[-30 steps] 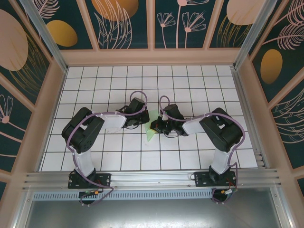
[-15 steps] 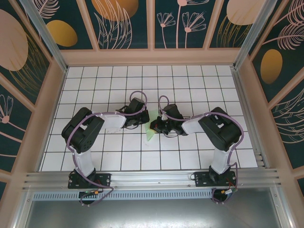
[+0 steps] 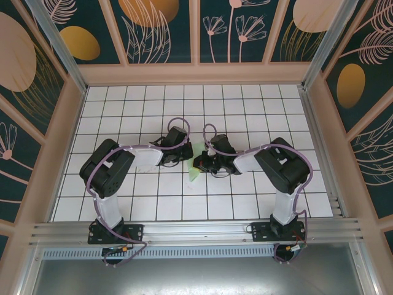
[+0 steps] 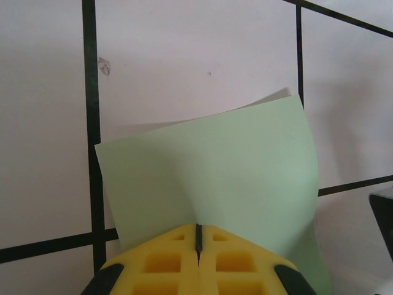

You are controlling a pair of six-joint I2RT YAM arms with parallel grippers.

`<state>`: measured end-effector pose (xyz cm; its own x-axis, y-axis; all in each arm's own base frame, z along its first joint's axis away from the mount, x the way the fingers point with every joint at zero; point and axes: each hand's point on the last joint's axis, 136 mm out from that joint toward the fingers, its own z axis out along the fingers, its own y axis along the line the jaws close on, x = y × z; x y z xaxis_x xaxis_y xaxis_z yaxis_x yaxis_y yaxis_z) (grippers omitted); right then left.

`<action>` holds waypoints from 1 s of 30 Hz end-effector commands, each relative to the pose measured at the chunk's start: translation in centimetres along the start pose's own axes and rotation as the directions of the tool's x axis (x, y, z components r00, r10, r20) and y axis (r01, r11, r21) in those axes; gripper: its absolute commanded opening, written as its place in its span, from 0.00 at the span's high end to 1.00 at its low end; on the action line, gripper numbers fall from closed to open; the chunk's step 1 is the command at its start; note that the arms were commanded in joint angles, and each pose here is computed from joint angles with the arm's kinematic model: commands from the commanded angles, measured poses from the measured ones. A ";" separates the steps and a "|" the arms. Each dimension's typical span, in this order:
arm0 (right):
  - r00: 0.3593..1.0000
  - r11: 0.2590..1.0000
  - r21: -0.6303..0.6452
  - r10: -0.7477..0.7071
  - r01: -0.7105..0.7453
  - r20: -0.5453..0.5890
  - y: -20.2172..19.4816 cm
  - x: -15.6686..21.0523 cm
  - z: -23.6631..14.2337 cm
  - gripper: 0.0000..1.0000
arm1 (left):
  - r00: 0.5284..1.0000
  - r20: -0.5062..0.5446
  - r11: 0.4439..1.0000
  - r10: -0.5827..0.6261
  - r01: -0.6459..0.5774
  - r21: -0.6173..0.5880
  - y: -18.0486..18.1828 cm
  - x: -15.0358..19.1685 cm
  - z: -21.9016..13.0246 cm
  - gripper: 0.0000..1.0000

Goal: Fold a paper plane with a square sheet of paper (pick it up from the middle)
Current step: Third fold the triangle at the center of the table.

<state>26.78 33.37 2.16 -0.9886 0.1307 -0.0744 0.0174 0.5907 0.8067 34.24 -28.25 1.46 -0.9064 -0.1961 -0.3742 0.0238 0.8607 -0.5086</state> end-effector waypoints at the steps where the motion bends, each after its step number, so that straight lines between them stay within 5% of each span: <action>1: 1.000 1.000 0.011 -0.024 0.024 -0.007 0.1 -0.1 0.5 1.00 | 0.993 -0.119 0.998 -0.016 0.008 -0.069 2.7 3.7 1.0 1.00; 17: 1.000 0.996 0.089 -0.007 0.007 -0.001 -1.7 0.3 0.3 1.00 | 0.999 -0.048 0.999 -0.011 0.008 -0.052 1.1 1.4 -0.6 0.98; 30: 0.998 0.996 0.072 -0.051 0.049 0.035 0.1 0.0 -0.9 1.00 | 0.996 -0.085 0.997 -0.022 0.016 -0.076 2.5 2.9 0.3 1.00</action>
<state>26.67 33.06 2.30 -0.9859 0.1321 -0.1024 0.0046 0.6342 0.7732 34.12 -28.12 1.51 -0.9061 -0.1999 -0.3729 0.0194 0.8608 -0.5086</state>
